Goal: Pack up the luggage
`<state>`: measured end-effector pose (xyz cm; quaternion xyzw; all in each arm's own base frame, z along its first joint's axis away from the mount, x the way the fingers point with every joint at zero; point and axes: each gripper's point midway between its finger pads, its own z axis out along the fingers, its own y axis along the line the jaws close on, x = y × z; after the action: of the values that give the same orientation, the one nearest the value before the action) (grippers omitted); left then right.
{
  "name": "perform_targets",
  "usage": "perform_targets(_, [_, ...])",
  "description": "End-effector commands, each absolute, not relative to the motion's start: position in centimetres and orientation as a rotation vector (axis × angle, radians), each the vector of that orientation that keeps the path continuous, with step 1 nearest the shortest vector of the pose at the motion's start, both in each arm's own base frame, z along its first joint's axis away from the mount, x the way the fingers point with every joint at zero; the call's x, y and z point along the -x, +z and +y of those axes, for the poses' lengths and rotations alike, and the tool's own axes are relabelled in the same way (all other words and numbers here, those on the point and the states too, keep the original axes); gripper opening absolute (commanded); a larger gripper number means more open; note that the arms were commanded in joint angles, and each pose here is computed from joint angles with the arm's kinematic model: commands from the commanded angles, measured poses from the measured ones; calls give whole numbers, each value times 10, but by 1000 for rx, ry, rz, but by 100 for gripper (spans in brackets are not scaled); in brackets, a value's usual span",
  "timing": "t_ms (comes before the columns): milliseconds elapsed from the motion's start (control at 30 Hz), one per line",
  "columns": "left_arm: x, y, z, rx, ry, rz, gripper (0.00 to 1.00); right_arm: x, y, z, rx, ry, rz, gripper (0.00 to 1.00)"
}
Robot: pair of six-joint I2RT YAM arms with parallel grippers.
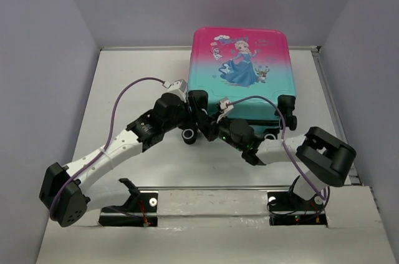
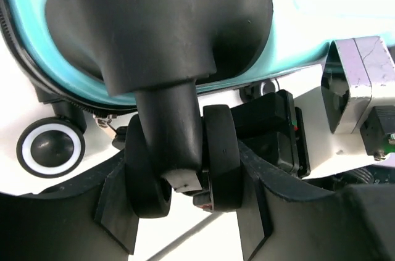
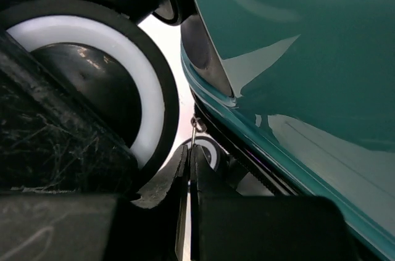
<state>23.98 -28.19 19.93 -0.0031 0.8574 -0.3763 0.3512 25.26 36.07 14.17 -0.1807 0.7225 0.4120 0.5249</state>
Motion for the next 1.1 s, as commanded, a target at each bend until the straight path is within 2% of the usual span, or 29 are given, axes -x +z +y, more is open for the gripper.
perform_targets(0, [-179,392,-332,-324,-1596,1533,6,-208,201,433,513,1347,1519,7])
perform_targets(167, [-157,410,-328,-304,-1698,1462,6,-231,244,462,298,1451,1329,7])
perform_targets(333, [-157,394,-321,-230,-1693,1462,6,-248,248,442,12,1498,1269,7])
perform_targets(367, [-156,393,-316,-216,-1687,1457,6,-245,247,435,-2,1477,1269,11])
perform_targets(433, [-161,380,-311,-178,-1651,1485,6,-240,232,412,27,1381,1333,33])
perform_targets(467, [-164,374,-309,-159,-1629,1500,6,-239,211,406,54,1313,1421,52])
perform_targets(500, [-167,369,-307,-136,-1613,1512,6,-236,216,395,52,1297,1410,60])
perform_targets(533, [-173,357,-305,-99,-1579,1543,12,-235,188,389,90,1216,1528,67])
perform_targets(567, [-176,354,-302,-82,-1568,1550,22,-229,171,376,123,1150,1619,75])
perform_targets(600, [-178,351,-300,-69,-1561,1556,27,-226,165,369,141,1116,1648,79])
perform_targets(633, [-182,345,-298,-53,-1543,1565,37,-221,168,356,142,1105,1654,85])
perform_targets(700, [-185,340,-295,-39,-1528,1570,50,-213,151,346,195,1043,1738,88])
perform_targets(733, [-186,338,-294,-35,-1518,1573,63,-211,154,344,226,1031,1744,90])
perform_targets(767, [-188,337,-292,-28,-1512,1573,69,-207,156,339,244,1016,1765,92])
perform_targets(967, [-195,327,-286,-3,-1481,1600,92,-208,188,330,304,966,1698,98])
perform_targets(1067, [-197,321,-286,-1,-1475,1614,97,-210,207,345,386,962,1664,99])
